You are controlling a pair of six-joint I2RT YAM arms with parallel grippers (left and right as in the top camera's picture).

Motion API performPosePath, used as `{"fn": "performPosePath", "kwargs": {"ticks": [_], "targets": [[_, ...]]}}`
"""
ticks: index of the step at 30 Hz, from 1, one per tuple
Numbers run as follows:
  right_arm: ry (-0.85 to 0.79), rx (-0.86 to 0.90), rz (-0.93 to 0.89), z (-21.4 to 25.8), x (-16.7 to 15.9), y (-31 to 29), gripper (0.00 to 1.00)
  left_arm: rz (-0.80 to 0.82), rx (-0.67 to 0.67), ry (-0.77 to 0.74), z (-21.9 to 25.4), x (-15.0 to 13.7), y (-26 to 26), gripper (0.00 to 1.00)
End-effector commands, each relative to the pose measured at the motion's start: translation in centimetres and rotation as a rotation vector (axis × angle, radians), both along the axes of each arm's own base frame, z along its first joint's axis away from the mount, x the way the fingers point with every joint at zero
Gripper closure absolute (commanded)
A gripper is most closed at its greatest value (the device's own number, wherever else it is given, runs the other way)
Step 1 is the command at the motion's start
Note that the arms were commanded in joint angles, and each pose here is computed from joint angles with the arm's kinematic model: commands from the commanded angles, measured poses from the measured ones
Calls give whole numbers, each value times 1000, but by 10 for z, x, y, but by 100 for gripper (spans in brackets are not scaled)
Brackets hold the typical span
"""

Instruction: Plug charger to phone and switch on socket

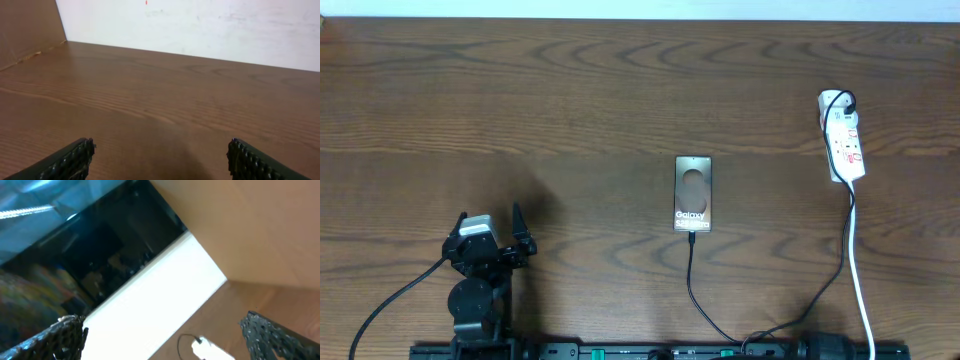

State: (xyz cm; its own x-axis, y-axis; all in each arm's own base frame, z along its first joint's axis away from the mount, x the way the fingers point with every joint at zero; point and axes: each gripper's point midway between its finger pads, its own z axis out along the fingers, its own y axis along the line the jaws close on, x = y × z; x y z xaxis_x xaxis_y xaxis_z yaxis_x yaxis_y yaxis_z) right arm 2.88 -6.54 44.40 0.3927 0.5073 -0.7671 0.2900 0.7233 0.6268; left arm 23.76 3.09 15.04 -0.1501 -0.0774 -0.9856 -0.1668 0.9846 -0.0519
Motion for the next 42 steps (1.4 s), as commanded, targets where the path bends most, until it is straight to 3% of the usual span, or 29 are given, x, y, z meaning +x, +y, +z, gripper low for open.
{"fn": "performPosePath", "kwargs": {"ticks": [1,11,18,26,31,42], "targets": [[35,79,2,-24,25,-5,1,-13,5,37,-15,0,-2,13],[291,112,62,-128,113,-4,1,-13,5,37,-15,0,-2,13],[327,140,179,-197,173,9,1,-13,5,37,-15,0,-2,13],[383,399,150,-299,193,8,1,-13,5,39,-16,0,-2,13],[433,416,170,-343,197,12,1,-13,5,39,-16,0,-2,13],[443,380,160,-343,198,9,1,-13,5,39,-16,0,-2,13]]}}
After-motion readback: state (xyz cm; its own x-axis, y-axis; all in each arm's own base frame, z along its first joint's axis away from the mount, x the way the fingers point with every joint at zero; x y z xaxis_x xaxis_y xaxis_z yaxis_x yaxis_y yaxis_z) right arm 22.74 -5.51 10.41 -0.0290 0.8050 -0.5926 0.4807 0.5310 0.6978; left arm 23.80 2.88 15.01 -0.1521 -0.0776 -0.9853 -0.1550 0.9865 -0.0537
